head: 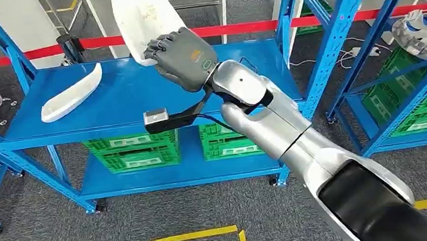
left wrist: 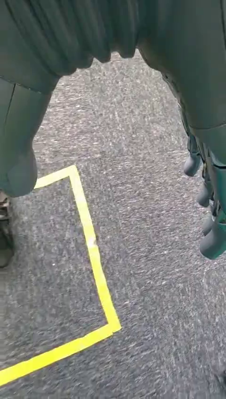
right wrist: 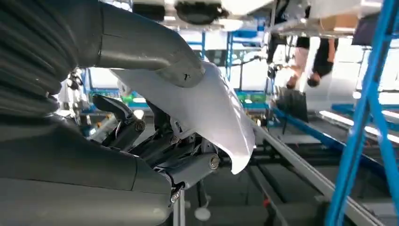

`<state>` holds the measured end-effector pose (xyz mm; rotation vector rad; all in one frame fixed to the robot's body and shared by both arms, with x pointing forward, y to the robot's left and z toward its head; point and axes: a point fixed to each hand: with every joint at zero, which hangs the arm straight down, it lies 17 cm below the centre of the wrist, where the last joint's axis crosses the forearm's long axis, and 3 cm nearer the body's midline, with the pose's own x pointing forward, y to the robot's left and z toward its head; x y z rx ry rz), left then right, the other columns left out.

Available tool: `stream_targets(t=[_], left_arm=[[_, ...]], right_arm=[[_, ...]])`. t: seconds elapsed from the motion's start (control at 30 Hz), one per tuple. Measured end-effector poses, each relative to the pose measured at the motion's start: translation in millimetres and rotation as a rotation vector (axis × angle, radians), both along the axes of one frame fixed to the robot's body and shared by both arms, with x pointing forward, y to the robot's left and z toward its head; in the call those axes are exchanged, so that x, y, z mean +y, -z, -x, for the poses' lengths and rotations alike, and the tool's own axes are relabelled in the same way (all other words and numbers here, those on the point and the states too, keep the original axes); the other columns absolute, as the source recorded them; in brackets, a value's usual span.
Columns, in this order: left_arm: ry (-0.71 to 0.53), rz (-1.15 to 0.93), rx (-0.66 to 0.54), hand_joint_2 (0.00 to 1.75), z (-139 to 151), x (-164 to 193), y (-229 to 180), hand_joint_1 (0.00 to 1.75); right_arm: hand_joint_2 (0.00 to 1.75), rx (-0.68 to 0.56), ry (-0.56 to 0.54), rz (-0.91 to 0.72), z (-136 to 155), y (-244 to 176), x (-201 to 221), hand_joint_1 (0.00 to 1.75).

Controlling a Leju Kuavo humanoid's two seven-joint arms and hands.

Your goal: Take the parts from the cabinet and place them on the table.

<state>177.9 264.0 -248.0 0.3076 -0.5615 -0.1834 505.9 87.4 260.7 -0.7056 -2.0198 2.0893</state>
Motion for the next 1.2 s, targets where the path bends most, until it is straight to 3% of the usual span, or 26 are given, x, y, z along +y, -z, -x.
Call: stream_targets(t=[0.3,1.2], left_arm=[[-0.014,-0.004,-0.006,1.75,-0.3,4.1,-0.4,0.00],[0.002,-0.019,-0.020,1.75,-5.5,9.3,-2.2,0.00]], right_arm=[[1.75,-0.011,0.002,-0.013,6.6,-11.4,7.7,1.75],[1.75,0.012,0.179,-0.151,-54.1,-48.9,-75.2,1.75]])
